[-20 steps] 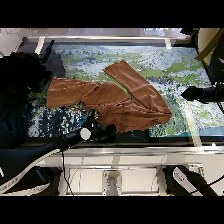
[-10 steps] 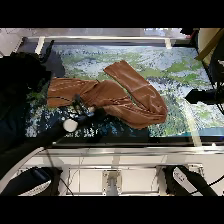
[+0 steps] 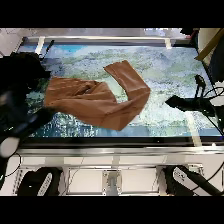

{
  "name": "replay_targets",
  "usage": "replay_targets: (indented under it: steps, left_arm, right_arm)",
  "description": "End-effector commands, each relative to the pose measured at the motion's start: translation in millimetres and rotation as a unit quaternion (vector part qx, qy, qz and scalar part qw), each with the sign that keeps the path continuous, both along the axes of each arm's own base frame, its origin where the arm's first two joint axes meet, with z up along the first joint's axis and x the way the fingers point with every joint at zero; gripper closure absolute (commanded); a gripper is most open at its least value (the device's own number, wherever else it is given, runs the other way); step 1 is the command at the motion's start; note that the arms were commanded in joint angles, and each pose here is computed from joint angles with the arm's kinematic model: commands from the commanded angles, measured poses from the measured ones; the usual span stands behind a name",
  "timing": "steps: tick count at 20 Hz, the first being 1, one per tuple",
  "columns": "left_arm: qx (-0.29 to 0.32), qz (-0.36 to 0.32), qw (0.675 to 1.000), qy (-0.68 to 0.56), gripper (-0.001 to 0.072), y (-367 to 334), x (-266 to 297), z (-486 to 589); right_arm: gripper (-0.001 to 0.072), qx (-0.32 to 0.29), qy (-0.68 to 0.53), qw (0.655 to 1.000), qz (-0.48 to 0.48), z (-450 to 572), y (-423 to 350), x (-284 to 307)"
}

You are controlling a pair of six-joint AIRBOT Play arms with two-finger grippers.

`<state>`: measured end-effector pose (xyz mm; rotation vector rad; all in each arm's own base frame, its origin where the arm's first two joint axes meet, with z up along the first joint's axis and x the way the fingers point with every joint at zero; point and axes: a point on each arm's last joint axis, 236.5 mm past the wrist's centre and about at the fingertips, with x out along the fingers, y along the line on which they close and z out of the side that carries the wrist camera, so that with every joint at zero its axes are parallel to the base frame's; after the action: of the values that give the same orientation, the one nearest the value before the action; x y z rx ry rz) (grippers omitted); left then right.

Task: Fold the clothes and pants, and hang the long-sleeved shirts on hangers.

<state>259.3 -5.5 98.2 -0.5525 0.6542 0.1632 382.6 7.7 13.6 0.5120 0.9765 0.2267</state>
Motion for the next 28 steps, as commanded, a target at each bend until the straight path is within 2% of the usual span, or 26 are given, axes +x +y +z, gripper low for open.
replay_targets:
  steps: [1,4,6,7,12,19,20,24,27,28]
  left_arm:
    - [0.053,0.126,0.990,0.042,0.0688,63.4,-73.3,-2.7]
    - [0.050,0.140,0.987,0.061,0.0688,64.6,-95.7,-8.5]
    - [0.050,0.140,0.987,0.059,0.0688,64.6,-96.3,-7.7]
    - [0.050,0.140,0.987,0.059,0.0688,64.6,-96.2,-7.8]
    - [0.050,0.140,0.987,0.059,0.0688,64.6,-96.2,-7.8]
    - [0.050,0.140,0.987,0.059,0.0687,64.6,-96.2,-7.8]
    - [0.050,0.140,0.987,0.059,0.0687,64.7,-96.2,-7.8]
    - [0.050,0.140,0.987,0.059,0.0687,64.6,-96.2,-7.8]
    - [0.050,0.140,0.987,0.059,0.0687,64.6,-96.2,-7.8]
    - [0.050,0.140,0.987,0.059,0.0687,64.7,-96.2,-7.8]
  right_arm:
    - [0.0169,0.111,-0.008,0.994,-0.004,-5.7,32.2,50.3]
    - [0.0171,0.097,0.000,0.994,0.053,-20.9,70.7,98.1]
    - [0.0218,0.084,0.028,0.995,0.048,-44.5,82.6,125.3]
    - [0.0219,0.094,0.042,0.993,0.062,-54.4,96.5,132.1]
    - [0.0233,0.111,0.092,0.981,0.132,-95.2,153.9,133.9]
    - [0.0242,0.090,0.089,0.986,0.106,-105.5,145.1,146.6]
    - [0.0271,0.087,0.088,0.988,0.097,-105.1,141.5,150.1]
    - [0.0277,0.088,0.090,0.989,0.083,-109.2,142.0,154.4]
    - [0.0338,0.091,0.098,0.987,0.090,-115.7,151.5,150.8]
    - [0.0339,0.091,0.100,0.986,0.092,-118.2,155.2,149.3]
